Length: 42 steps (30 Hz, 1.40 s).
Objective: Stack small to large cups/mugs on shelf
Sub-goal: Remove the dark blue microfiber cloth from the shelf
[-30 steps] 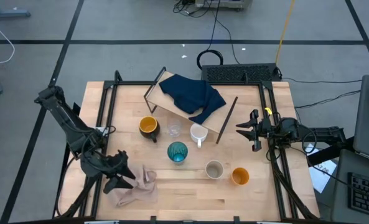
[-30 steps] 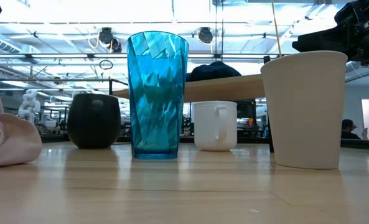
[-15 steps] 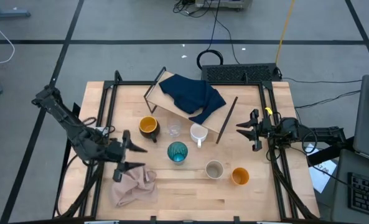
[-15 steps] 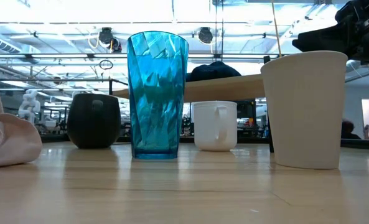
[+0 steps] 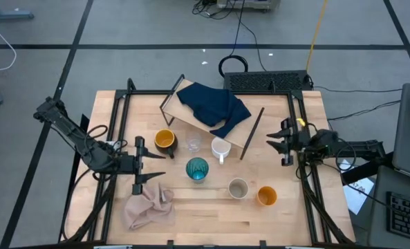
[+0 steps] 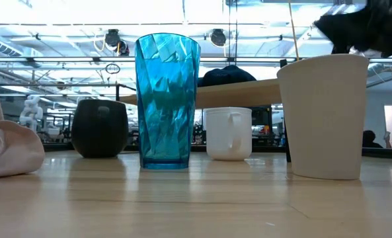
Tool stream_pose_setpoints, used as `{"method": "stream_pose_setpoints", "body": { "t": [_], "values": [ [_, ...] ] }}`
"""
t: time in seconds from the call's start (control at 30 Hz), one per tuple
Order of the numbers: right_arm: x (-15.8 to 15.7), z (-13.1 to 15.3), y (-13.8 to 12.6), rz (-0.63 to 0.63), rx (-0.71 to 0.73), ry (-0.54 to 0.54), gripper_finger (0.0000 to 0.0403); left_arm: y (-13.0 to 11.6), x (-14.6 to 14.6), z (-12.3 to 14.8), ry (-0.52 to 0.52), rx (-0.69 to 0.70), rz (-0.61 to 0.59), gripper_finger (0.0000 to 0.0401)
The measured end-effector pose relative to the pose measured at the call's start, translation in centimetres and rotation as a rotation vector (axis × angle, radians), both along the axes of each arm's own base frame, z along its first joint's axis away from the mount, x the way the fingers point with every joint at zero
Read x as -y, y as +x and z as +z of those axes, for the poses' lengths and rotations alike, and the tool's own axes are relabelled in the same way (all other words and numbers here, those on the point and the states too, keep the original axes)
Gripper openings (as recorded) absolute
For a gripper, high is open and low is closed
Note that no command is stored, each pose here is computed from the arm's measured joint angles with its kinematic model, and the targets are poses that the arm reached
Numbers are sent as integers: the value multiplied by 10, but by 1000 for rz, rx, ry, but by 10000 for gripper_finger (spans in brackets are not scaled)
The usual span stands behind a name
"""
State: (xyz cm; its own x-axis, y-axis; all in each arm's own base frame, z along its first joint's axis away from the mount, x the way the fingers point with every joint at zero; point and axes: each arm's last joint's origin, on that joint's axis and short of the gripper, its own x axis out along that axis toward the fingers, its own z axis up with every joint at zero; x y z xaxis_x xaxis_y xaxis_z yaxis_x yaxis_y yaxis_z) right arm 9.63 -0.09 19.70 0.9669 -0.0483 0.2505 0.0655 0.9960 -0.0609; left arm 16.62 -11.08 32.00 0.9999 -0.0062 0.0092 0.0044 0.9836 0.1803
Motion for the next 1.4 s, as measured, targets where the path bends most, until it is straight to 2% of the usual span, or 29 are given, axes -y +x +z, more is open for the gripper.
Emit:
{"method": "stream_pose_setpoints", "body": {
  "t": [0.17, 0.3, 0.4, 0.53, 0.73, 0.9, 1.1, 1.2, 1.4],
  "values": [
    [2, 43, 8, -106, -70, -113, 98, 0, 0, -1, -7, -7, 18, 218],
    [2, 79, 23, -122, -118, -197, 98, 0, -1, -1, -7, -9, 27, 218],
    [4, 102, 39, -152, -226, -250, 98, 0, -1, -1, -8, -12, 38, 218],
    [9, 118, 70, -179, -433, -289, 98, 0, -1, -2, -11, -18, 44, 218],
    [17, 127, 118, -168, -699, -357, 98, 0, -1, -7, -35, -61, 51, 219],
    [24, 143, 147, -162, -793, -383, 98, 0, -2, -12, -61, -96, 61, 218],
    [30, 154, 167, -151, -913, -381, 101, -1, -2, -14, -52, -117, 63, 218],
    [31, 154, 174, -146, -952, -377, 119, -1, -2, -15, -40, -123, 70, 218],
    [33, 142, 187, -135, -1026, -404, 184, -1, -3, -16, -33, -128, 76, 219]
  ]
}}
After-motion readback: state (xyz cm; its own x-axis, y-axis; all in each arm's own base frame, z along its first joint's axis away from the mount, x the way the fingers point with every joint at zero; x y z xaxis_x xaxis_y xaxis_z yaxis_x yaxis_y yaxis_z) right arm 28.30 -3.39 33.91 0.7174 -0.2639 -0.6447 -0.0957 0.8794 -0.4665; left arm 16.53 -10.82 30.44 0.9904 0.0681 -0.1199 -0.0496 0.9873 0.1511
